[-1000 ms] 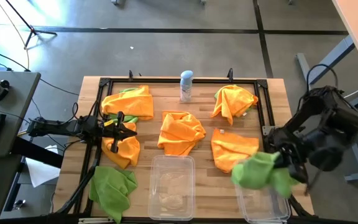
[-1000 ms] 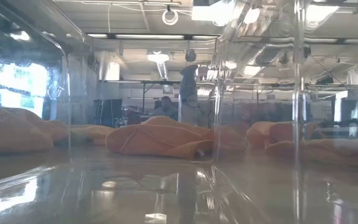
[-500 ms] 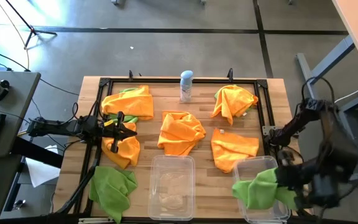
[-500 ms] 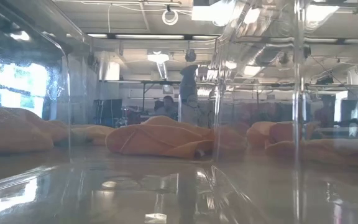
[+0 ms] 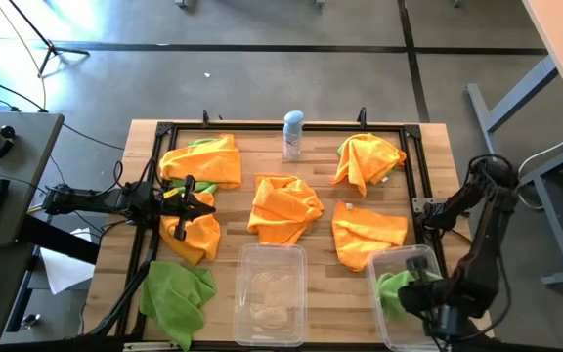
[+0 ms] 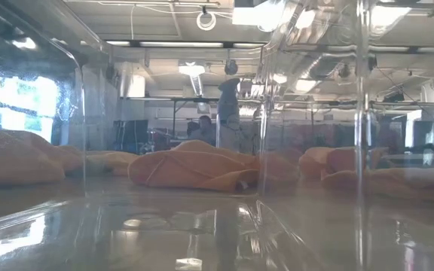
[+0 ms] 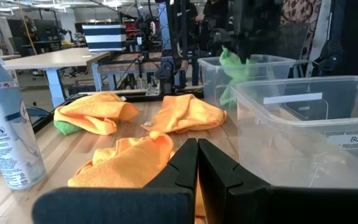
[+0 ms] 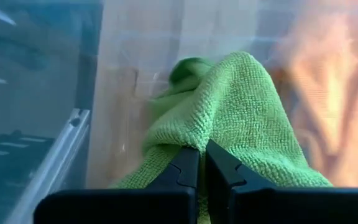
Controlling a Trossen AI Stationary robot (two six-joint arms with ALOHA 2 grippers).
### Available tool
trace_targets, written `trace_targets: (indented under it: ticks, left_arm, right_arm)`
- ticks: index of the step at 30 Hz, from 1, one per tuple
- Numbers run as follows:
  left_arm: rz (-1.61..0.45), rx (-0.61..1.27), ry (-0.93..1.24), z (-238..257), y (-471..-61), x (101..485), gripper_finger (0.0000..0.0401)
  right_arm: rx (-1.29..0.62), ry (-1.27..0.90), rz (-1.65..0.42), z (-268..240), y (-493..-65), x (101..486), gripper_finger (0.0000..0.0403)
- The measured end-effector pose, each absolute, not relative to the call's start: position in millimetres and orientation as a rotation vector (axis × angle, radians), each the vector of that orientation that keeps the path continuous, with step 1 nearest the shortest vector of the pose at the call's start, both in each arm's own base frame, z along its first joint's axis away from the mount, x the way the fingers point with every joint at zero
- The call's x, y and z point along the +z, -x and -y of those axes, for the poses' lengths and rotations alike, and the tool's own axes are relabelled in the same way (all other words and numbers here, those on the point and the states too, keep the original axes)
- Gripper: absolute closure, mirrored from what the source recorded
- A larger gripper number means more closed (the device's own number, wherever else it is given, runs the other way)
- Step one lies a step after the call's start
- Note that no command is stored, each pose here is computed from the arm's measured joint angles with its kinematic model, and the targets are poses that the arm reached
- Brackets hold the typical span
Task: Sort microfiber towel by color & place in baskets
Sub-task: Put the green towel into the right transparent bin, then put the yellow towel into the left transparent bin
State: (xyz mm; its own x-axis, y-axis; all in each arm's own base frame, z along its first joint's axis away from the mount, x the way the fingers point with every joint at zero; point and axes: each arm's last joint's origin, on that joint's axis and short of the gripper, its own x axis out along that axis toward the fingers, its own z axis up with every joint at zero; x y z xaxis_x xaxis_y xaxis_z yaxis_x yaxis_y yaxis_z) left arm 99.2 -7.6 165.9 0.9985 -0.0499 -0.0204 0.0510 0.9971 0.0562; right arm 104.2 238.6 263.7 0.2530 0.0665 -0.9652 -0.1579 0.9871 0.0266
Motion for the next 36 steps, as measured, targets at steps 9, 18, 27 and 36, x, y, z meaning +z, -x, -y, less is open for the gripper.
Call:
trace_targets:
  ticks: [9,18,27,36]
  left_arm:
    - [-0.019,-0.051,-0.057,8,-99,166,0.0401]
    - [-0.018,-0.051,-0.057,8,-99,166,0.0401]
    - [-0.019,-0.051,-0.057,8,-99,166,0.0401]
    - [-0.019,-0.051,-0.057,8,-99,166,0.0401]
  right_arm:
    - [0.166,0.138,-1.356,-228,-102,214,0.0402]
    - [0.141,0.084,-1.377,-223,-99,193,0.0372]
    - [0.181,0.031,-1.462,-229,-98,207,0.0264]
    - [0.116,0.066,-1.49,-230,-99,255,0.0196]
